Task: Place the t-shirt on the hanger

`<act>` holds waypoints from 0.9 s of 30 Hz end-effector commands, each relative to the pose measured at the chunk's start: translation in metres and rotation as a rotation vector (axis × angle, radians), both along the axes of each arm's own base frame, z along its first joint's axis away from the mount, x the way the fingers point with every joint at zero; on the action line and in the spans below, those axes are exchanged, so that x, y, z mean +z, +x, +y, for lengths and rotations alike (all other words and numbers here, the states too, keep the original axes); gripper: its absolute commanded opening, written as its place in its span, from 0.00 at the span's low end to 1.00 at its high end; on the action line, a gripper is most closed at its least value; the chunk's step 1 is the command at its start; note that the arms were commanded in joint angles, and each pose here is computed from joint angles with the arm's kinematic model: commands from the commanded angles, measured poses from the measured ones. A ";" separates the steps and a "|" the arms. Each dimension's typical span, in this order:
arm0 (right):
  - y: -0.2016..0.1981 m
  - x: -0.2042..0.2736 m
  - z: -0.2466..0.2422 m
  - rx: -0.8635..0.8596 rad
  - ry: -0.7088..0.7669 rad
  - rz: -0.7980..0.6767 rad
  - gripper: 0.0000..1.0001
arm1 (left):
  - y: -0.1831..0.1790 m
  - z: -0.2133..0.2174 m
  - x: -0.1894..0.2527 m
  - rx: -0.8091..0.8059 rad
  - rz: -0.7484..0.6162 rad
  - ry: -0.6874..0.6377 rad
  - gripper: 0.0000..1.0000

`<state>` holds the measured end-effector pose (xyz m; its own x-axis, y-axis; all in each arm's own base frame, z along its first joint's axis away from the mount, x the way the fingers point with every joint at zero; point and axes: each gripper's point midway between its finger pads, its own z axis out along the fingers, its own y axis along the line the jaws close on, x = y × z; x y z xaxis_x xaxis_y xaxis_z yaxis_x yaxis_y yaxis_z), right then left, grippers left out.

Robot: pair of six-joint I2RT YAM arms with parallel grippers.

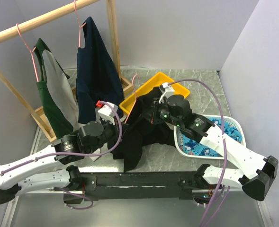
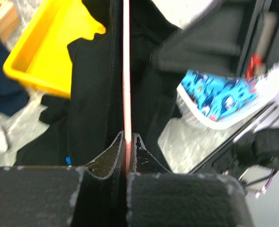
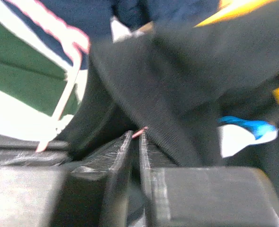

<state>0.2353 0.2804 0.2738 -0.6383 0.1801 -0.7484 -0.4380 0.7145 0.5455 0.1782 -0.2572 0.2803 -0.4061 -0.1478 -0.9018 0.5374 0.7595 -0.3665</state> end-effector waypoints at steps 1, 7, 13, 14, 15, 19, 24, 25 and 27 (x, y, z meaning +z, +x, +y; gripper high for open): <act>0.022 0.048 -0.025 -0.058 -0.009 -0.201 0.33 | -0.011 0.005 0.010 -0.041 0.038 0.059 0.01; 0.018 0.094 -0.030 -0.044 0.020 -0.312 0.55 | -0.011 0.001 0.016 -0.065 0.025 0.089 0.01; 0.026 0.127 -0.012 -0.013 0.090 -0.345 0.64 | -0.011 -0.003 0.015 -0.082 0.027 0.112 0.01; 0.029 0.131 -0.011 -0.023 0.097 -0.346 0.66 | -0.011 -0.004 0.015 -0.084 0.026 0.111 0.01; 0.037 0.124 -0.007 -0.032 0.077 -0.326 0.68 | -0.011 -0.005 0.016 -0.088 0.024 0.112 0.01; 0.050 0.130 0.008 -0.025 0.074 -0.312 0.72 | -0.013 -0.007 0.018 -0.103 0.021 0.112 0.01; 0.071 0.129 0.011 -0.096 0.054 -0.309 0.66 | -0.013 -0.008 0.021 -0.109 0.014 0.116 0.01; 0.074 0.132 0.009 -0.113 0.051 -0.314 0.60 | -0.012 -0.007 0.023 -0.109 0.011 0.111 0.01; 0.075 0.132 0.006 -0.140 0.040 -0.319 0.42 | -0.011 -0.006 0.025 -0.103 0.006 0.117 0.01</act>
